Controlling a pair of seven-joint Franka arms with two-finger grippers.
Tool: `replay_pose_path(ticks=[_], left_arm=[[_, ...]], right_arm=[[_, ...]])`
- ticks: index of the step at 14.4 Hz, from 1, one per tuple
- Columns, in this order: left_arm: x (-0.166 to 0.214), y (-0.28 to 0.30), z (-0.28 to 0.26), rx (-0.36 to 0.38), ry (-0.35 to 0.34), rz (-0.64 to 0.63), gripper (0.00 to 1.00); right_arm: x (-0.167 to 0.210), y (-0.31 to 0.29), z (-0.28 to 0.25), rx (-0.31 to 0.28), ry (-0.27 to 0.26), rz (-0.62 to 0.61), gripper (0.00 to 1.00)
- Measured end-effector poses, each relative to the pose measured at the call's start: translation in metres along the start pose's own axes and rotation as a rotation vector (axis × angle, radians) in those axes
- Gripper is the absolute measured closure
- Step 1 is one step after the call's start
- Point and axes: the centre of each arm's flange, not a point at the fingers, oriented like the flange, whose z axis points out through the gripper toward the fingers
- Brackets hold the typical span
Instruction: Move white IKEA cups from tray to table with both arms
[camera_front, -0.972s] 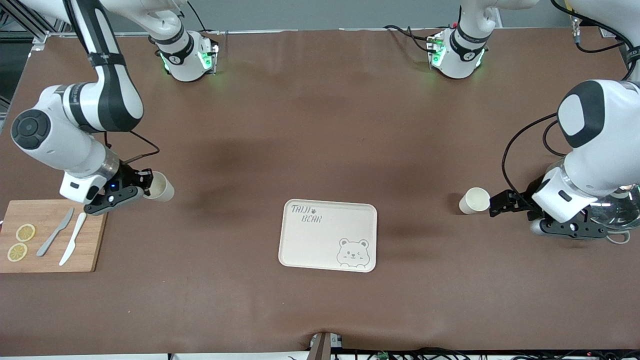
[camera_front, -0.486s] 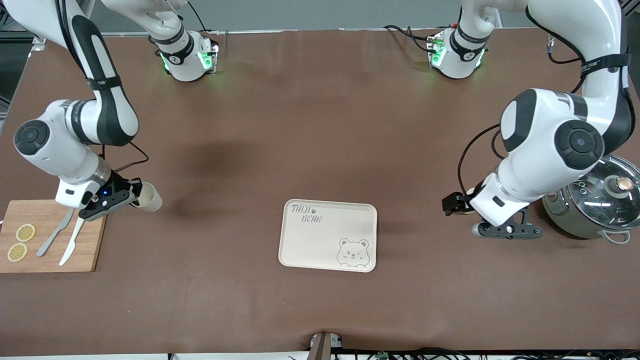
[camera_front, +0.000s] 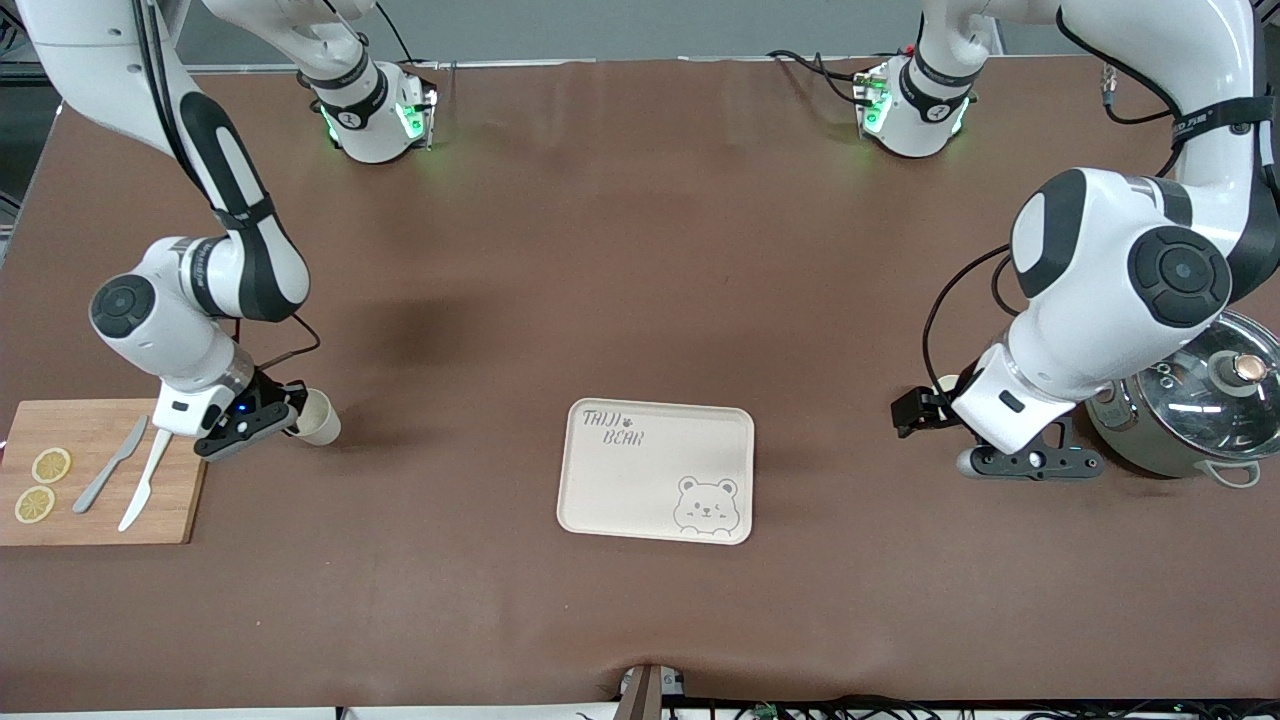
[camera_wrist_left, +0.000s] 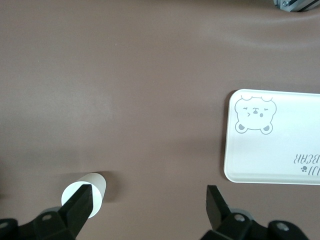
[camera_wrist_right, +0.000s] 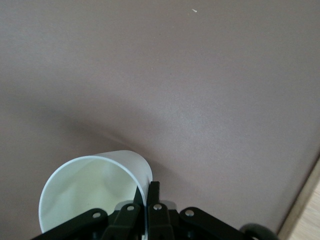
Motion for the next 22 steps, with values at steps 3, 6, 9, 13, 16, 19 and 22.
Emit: replay_pose_path(ticks=[3, 6, 9, 13, 16, 19, 22], left_arm=[[0.004, -0.016, -0.003, 0.009, 0.003, -0.010, 0.00], [0.011, -0.056, -0.011, 0.018, 0.015, -0.006, 0.00], [0.010, -0.108, -0.025, 0.025, -0.007, 0.047, 0.00], [0.004, -0.143, -0.047, 0.025, -0.014, 0.042, 0.00], [-0.007, -0.148, -0.066, 0.019, -0.038, 0.031, 0.00], [-0.017, -0.155, -0.088, -0.001, -0.045, 0.024, 0.00], [-0.025, -0.140, -0.100, -0.012, -0.054, 0.048, 0.00]], right_arm=[[-0.001, 0.000, 0.013, -0.010, 0.009, 0.000, 0.97], [0.002, 0.001, 0.010, -0.014, 0.017, -0.001, 0.83], [0.007, 0.005, 0.004, -0.008, 0.009, 0.001, 0.51], [0.024, 0.035, -0.056, 0.099, -0.108, 0.044, 0.13], [0.034, 0.057, -0.144, 0.195, -0.185, 0.145, 0.00], [0.041, 0.067, -0.228, 0.211, -0.220, 0.251, 0.00], [0.043, 0.065, -0.303, 0.167, -0.144, 0.307, 0.00]])
